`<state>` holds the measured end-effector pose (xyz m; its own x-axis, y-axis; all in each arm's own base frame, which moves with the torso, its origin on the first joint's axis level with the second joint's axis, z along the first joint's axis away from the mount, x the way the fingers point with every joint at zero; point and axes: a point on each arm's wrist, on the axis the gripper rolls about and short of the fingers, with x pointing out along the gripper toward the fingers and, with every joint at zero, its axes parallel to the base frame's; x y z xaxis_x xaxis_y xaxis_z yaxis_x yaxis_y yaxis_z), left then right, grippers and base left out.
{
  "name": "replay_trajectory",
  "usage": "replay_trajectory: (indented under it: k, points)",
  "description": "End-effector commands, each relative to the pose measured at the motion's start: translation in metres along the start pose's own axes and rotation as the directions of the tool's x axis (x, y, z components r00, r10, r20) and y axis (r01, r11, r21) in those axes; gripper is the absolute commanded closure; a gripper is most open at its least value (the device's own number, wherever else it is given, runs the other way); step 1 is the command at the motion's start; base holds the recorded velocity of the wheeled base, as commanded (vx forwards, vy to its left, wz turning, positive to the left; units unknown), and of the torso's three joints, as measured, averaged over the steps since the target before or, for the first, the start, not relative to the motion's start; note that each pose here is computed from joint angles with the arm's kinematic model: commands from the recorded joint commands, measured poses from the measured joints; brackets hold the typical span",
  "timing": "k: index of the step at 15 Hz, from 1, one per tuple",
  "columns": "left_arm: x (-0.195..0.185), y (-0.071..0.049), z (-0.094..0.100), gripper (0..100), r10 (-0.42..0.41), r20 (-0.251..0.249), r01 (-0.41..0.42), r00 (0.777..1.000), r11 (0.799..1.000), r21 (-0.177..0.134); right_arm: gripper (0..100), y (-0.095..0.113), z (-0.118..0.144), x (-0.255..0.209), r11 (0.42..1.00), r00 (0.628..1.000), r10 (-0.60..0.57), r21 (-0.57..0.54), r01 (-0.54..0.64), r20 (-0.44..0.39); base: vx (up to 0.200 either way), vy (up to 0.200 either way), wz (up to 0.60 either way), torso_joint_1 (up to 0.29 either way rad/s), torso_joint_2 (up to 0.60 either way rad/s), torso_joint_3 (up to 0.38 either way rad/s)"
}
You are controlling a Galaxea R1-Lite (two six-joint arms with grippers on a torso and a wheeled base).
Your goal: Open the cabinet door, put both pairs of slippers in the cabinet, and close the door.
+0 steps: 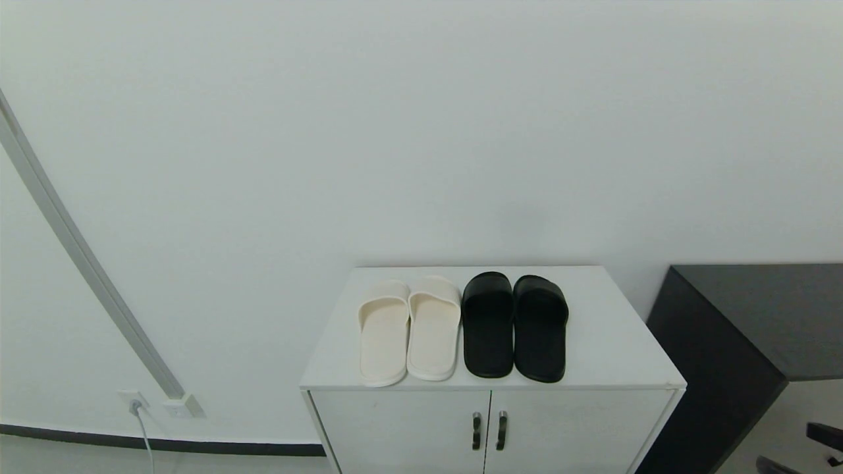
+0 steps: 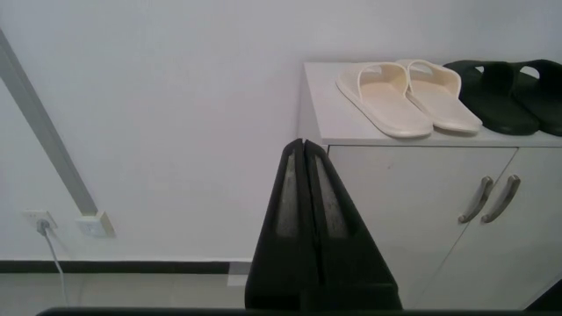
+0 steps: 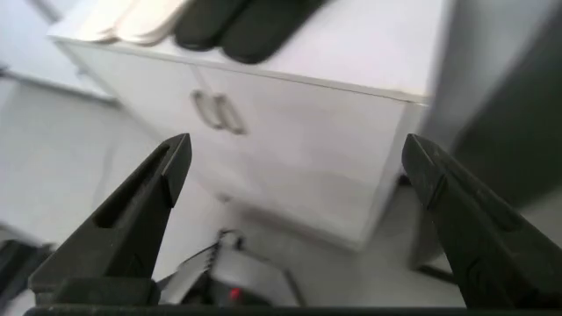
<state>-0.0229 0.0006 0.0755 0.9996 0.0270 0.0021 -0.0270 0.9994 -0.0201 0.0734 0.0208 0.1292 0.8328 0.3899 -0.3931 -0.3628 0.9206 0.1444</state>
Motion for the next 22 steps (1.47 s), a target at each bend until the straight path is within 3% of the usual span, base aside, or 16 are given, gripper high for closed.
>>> replay_trajectory:
  k: [1, 7, 12, 17, 22]
  points:
    - [0.000, 0.000, 0.000, 100, 0.001, -0.002, -0.001, 1.000, 1.000, 0.000, 0, 0.017, 0.025, 0.052, 0.994, 0.987, 0.099, 0.048, -0.094, -0.128, 0.000, 0.000, 0.00, 0.000, 0.00, 0.000]
    - [0.000, 0.000, 0.000, 100, -0.002, -0.002, 0.002, 1.000, 1.000, 0.000, 0, 0.079, 0.061, 0.118, 0.997, 0.995, 0.045, 0.066, -0.039, -0.091, 0.000, 0.000, 0.00, 0.000, 0.00, 0.000]
    - [0.000, 0.000, 0.000, 100, -0.002, -0.001, 0.002, 1.000, 1.000, 0.000, 0, 0.124, 0.057, 0.188, 0.989, 0.993, -0.110, 0.092, 0.114, -0.045, 0.000, 0.000, 0.00, 0.000, 0.00, 0.000]
    - [0.000, 0.000, 0.000, 100, -0.002, -0.001, 0.002, 1.000, 1.000, -0.001, 0, 0.145, 0.048, 0.259, 0.965, 0.968, -0.249, 0.089, 0.246, 0.028, 0.000, 0.000, 0.00, 0.000, 0.00, 0.000]
    - [0.000, 0.000, 0.000, 100, -0.002, -0.001, 0.002, 1.000, 1.000, -0.003, 0, 0.126, 0.051, 0.327, 0.918, 0.918, -0.391, 0.101, 0.383, 0.069, 0.000, 0.000, 0.00, 0.000, 0.00, 0.000]
